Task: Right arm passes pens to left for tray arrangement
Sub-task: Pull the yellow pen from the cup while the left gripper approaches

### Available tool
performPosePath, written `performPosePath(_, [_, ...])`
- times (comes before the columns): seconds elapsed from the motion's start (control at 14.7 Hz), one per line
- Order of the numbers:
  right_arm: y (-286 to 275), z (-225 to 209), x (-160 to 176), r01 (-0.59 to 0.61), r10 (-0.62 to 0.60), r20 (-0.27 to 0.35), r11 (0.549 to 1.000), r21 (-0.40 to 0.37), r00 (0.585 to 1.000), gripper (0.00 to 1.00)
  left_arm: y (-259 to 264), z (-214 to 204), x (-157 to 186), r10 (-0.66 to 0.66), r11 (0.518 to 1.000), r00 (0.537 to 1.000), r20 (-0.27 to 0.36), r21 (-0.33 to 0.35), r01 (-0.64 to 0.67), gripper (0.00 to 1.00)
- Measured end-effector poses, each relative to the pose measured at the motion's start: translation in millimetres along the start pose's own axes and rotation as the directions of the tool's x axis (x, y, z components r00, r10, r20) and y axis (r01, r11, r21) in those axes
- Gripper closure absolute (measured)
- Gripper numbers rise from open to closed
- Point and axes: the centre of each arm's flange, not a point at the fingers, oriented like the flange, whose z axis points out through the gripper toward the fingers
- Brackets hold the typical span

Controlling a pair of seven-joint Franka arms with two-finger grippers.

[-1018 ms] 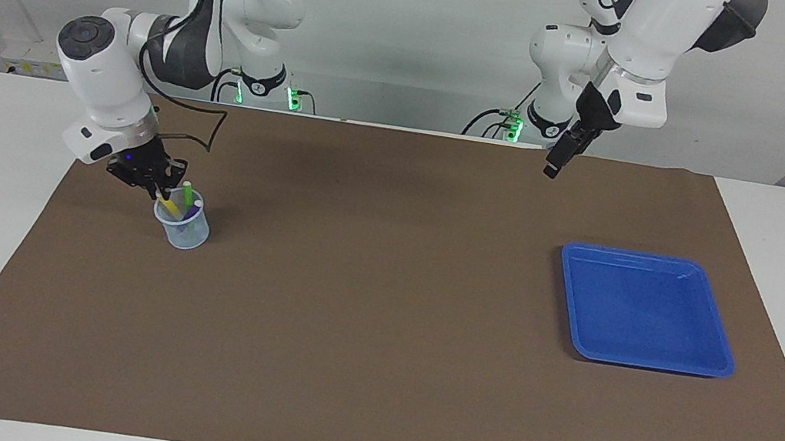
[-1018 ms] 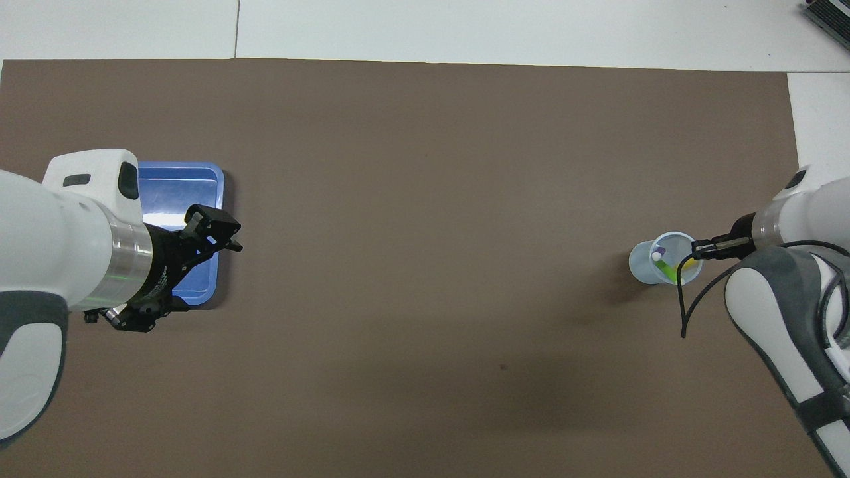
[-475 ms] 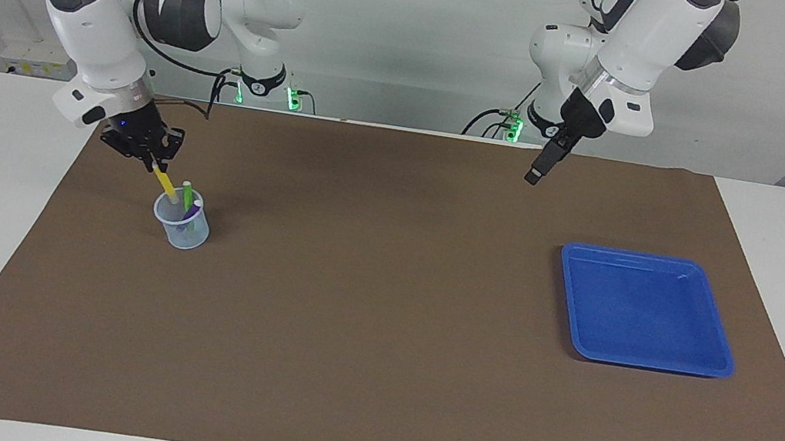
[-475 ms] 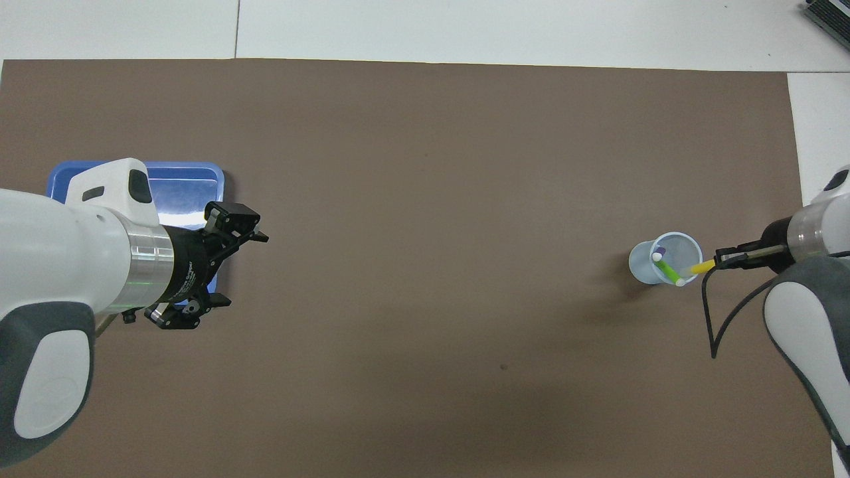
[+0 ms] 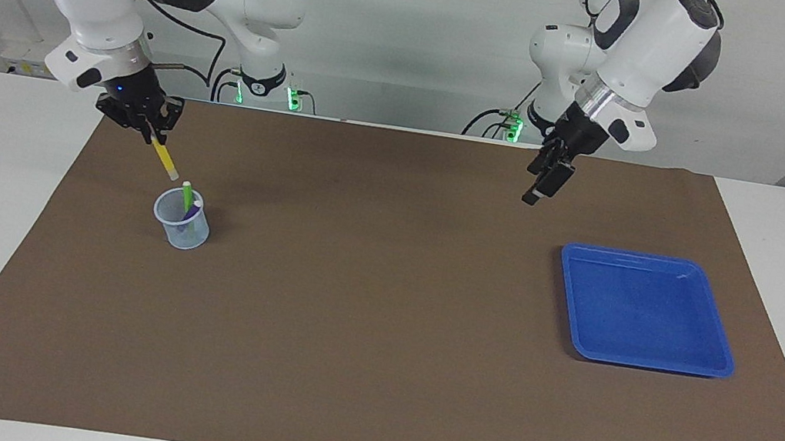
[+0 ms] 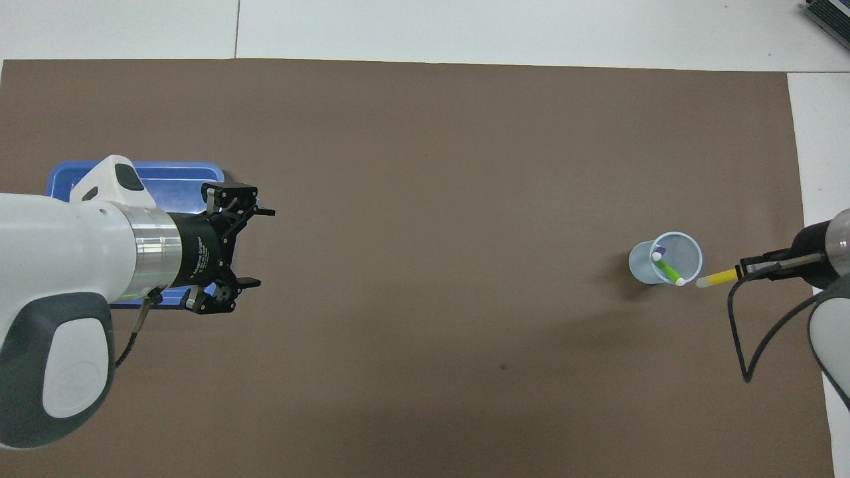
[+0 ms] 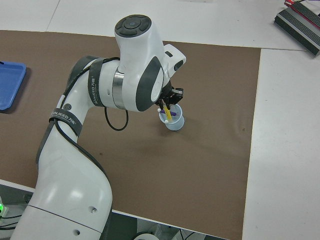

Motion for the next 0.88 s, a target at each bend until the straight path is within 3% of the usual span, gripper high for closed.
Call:
performPosePath(0.2, [-6.5, -19.5, -5.3, -0.009, 0.01, -0.006, 0.998, 0.061, 1.0, 0.81, -0.6, 8.6, 4.0, -0.073, 0.997, 0.997, 0.008, -0.007, 0.073, 0.0])
performPosePath(0.41, [-18.1, -27.1, -7.9, -0.019, 0.023, -0.017, 0.985, 0.173, 1.0, 0.81, 1.6, 12.5, 1.6, -0.188, 0.982, 0.982, 0.03, -0.019, 0.189, 0.0])
performPosePath(0.68, [-31.7, -30.1, -5.7, -0.026, 0.038, -0.033, 0.954, 0.3, 0.999, 0.81, 2.0, 22.5, -45.9, -0.281, 0.958, 0.958, 0.059, -0.04, 0.283, 0.0])
performPosePath(0.88, [-41.2, -33.1, -3.9, -0.03, 0.051, -0.044, 0.92, 0.391, 0.998, 0.81, 1.0, 26.0, -55.6, -0.347, 0.936, 0.935, 0.066, -0.033, 0.35, 0.0])
